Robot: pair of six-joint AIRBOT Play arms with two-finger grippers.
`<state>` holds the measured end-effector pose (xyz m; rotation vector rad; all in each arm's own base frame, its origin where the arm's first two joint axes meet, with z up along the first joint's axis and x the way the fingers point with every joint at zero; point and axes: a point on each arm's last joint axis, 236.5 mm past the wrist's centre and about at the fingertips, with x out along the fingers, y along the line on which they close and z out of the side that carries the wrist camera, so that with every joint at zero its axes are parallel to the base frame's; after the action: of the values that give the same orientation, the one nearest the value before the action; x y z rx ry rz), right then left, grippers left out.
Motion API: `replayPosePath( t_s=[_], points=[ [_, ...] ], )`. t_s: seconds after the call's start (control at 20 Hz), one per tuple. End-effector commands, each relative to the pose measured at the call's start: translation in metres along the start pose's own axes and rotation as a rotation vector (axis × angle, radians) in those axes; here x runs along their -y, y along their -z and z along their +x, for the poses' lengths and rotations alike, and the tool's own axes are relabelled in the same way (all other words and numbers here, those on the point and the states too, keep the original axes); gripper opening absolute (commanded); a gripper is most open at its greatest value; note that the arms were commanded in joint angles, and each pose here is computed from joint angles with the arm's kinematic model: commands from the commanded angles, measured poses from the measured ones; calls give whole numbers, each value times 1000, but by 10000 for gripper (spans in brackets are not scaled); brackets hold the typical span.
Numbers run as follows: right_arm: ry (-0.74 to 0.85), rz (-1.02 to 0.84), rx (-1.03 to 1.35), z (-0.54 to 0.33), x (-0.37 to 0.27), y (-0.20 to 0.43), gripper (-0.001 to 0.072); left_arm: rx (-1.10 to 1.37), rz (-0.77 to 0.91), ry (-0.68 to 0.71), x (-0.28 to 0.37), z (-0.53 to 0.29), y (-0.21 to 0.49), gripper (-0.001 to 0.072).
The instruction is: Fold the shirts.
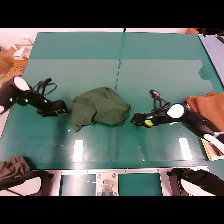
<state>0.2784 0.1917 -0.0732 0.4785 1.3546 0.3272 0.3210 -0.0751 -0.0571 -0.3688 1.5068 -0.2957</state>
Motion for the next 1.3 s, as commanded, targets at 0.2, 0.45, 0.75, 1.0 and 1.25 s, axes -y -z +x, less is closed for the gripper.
replayPosePath(
  t_s=[0.2, 0.45, 0.75, 1.0, 1.25],
  points=[
    [-155, -10, -42, 57, -49, -20, 498, 83, -58, 239, 29, 38, 7, 683],
    [-156, -9, -41, 69, -54, -36, 497, 104, -73, 308, 38, 46, 10, 674],
    [-173, -21, -43, 67, -59, -37, 22, 181, -16, 418, 61, 38, -10, 28],
    [-294, -120, 16, 0, -100, -80, 19, 257, 188, 480, 107, -36, -45, 26],
    [-446, -380, 393, -226, -178, -147, 19, 661, 544, 462, 205, -244, -67, 26]
  ],
)
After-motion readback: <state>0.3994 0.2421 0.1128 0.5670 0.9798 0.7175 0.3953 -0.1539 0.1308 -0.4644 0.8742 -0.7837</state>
